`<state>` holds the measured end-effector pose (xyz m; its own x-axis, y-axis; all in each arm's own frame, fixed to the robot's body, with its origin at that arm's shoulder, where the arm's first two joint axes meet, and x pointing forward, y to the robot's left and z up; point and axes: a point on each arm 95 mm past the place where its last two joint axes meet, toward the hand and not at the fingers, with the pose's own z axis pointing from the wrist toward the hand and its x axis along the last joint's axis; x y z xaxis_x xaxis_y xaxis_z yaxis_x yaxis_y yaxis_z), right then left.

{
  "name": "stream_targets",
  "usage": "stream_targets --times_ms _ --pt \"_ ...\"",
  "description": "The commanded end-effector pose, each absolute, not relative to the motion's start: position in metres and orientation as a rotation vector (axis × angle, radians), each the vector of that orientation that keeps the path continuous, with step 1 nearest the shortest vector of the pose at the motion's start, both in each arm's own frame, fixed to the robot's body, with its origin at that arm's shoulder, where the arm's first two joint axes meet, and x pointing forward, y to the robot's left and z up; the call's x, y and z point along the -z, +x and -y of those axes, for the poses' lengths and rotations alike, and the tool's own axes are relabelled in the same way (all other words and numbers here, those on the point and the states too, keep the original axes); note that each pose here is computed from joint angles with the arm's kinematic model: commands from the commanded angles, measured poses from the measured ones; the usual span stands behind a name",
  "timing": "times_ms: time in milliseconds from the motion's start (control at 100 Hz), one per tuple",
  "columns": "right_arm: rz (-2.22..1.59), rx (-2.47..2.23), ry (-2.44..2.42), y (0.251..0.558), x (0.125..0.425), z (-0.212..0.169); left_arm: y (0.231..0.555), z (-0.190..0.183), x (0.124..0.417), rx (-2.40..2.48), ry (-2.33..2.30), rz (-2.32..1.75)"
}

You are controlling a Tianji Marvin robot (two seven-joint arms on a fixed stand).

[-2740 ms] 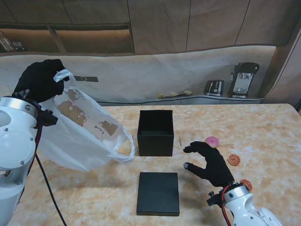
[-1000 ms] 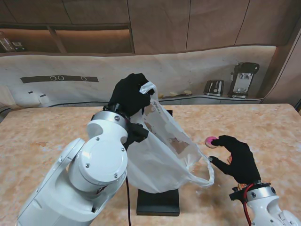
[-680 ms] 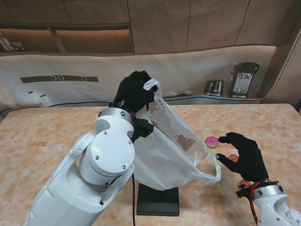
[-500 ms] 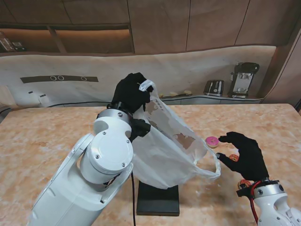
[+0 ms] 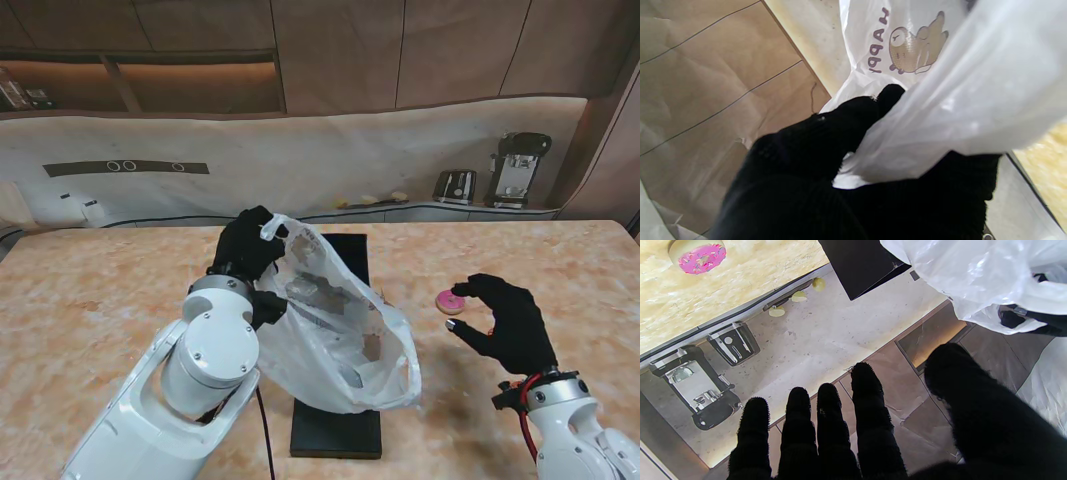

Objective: Pack mini donuts into a plastic bag, tie the opening and put the bag into the gift box

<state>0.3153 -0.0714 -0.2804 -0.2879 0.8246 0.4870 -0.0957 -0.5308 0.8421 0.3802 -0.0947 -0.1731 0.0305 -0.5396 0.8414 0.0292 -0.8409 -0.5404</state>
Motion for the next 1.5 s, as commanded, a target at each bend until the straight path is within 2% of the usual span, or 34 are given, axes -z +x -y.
stream_targets --times_ms 0,1060,1490 --pt "-0.972 -1.878 1.329 0.315 0.281 0.068 0.377 0.091 0.184 1.83 -1.934 -0.546" --pt "-1.229 -1.714 1.354 0.36 0.297 0.064 0.377 0.051 0.245 1.515 -1.748 -0.866" --pt "-1.3 -1.599 1.363 0.388 0.305 0.073 0.365 0.044 0.245 1.494 -1.691 -0.962"
